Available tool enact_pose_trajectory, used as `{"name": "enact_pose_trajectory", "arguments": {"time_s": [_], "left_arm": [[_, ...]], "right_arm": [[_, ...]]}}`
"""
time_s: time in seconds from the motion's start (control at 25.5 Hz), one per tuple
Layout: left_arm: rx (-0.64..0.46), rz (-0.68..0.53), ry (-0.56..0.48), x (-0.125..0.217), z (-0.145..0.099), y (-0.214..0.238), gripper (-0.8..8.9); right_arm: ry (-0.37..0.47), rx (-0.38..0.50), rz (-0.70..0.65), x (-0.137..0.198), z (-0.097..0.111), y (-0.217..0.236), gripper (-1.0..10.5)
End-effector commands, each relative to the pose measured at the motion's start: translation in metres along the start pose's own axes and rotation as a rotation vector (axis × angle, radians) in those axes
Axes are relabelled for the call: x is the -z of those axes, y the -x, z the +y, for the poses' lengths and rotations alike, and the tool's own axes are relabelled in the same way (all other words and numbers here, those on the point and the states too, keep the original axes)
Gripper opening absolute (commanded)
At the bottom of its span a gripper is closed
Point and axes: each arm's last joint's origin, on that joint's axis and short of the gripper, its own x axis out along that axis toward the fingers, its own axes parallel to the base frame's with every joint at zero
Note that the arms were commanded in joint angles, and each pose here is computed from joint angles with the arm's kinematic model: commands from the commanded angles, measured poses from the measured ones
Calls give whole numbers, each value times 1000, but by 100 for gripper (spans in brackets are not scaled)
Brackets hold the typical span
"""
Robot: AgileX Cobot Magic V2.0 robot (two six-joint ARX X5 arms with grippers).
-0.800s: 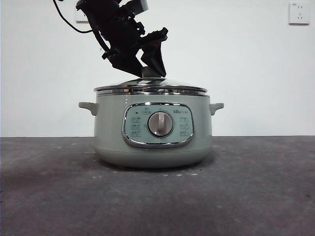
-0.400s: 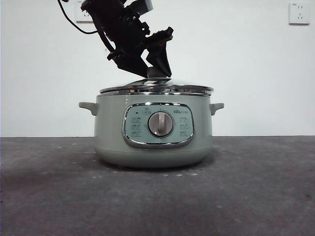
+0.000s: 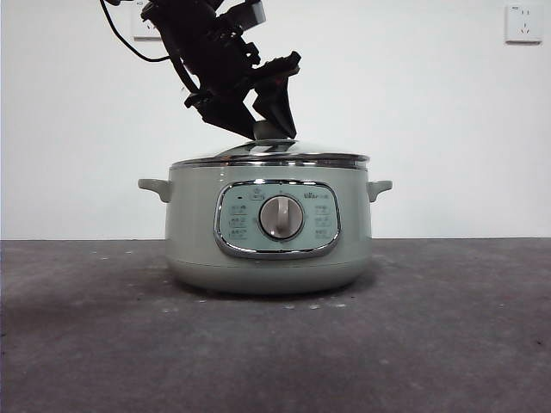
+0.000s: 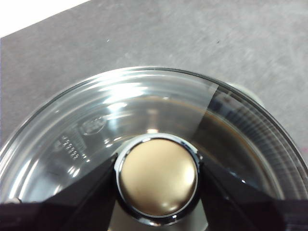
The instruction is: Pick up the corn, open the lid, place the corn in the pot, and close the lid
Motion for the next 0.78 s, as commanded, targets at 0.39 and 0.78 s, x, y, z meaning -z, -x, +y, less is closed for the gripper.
{"name": "enact_pose_trajectory", "arguments": {"time_s": [0.39, 0.78], "left_arm": [[7, 141, -62, 20, 0, -11, -8], [14, 141, -37, 20, 0, -11, 300]], "right_arm": [[5, 8, 29, 4, -1, -1, 472], [12, 8, 29, 4, -1, -1, 472]]}}
